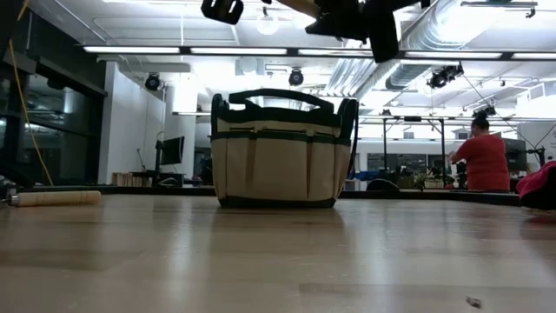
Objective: Pick & Place Garden tools in Gardening bag
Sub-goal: Put the hand rake into the gardening bag
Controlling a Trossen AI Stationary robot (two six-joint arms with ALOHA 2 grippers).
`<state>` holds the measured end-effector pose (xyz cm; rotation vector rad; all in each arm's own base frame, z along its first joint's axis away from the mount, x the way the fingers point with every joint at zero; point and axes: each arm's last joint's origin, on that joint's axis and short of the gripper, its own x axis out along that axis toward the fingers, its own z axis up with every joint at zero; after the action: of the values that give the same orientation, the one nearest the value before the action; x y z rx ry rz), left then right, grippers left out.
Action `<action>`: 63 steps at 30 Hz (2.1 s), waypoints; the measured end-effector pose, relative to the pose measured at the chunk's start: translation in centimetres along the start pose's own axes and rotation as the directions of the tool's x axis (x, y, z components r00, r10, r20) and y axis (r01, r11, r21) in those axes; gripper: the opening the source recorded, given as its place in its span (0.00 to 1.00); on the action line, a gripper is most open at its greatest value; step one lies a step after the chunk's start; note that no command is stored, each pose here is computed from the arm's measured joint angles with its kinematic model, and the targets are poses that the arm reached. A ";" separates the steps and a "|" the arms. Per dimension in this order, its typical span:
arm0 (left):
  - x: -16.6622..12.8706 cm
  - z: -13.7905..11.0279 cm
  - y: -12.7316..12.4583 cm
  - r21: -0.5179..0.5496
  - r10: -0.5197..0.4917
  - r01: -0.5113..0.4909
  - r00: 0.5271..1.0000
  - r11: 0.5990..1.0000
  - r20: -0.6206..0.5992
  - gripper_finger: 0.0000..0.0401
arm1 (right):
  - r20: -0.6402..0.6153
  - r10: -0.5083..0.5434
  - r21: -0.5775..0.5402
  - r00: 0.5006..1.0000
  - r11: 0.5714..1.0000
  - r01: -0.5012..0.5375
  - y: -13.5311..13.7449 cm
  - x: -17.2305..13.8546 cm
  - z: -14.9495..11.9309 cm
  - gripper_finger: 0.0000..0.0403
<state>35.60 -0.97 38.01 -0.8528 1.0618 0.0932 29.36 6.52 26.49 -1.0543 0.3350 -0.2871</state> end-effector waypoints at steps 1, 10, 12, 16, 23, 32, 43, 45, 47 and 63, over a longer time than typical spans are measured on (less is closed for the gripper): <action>0.0 0.0 0.0 0.003 0.001 -0.001 1.000 1.000 -0.001 0.14 | -0.007 0.004 -0.005 1.000 1.000 -0.004 0.1 0.0 0.0 0.41; -0.1 0.1 -0.1 0.017 0.002 -0.002 1.000 1.000 0.024 0.14 | -0.008 0.027 -0.020 1.000 0.999 -0.027 0.5 -0.2 0.0 0.14; -0.1 0.1 0.0 0.019 0.005 -0.005 1.000 1.000 0.025 0.14 | -0.013 0.027 -0.016 1.000 0.999 -0.028 0.5 -0.2 0.0 0.10; -0.1 0.1 -0.1 0.023 0.004 -0.005 1.000 1.000 0.026 0.14 | -0.015 0.032 0.021 0.999 0.999 -0.032 0.5 -0.2 0.0 0.02; -0.1 0.3 -0.1 0.041 0.017 -0.019 0.998 0.999 0.055 0.15 | -0.029 0.052 0.071 0.998 0.996 -0.050 0.7 -0.2 -0.2 0.02; -0.4 0.3 0.0 0.057 0.047 -0.053 0.995 0.997 0.090 0.40 | -0.058 0.097 0.126 0.994 0.988 -0.089 1.2 -0.3 -0.6 0.01; -7.0 -1.7 -2.7 0.173 0.183 -0.246 0.932 0.954 0.313 0.36 | -0.010 0.129 0.360 0.992 0.925 -0.117 0.2 -1.1 -0.6 0.01; -7.9 -2.6 -3.4 0.220 0.201 -0.296 0.906 0.929 0.373 0.34 | 0.045 0.152 0.430 0.987 0.889 -0.156 -0.3 -1.4 -0.4 0.01; -8.5 -3.3 -4.4 0.260 0.202 -0.340 0.874 0.904 0.441 0.33 | 0.102 0.172 0.493 0.980 0.847 -0.200 -0.8 -1.6 -0.4 0.01; -8.9 -6.8 -8.3 0.475 0.132 -0.532 0.751 0.701 0.647 0.31 | 0.379 0.032 0.722 0.925 0.615 -0.317 -4.5 -0.8 -0.5 0.01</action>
<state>29.86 -8.26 48.42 0.0467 0.5846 0.2787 28.13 4.38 30.36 -0.1764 -0.0179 -0.0430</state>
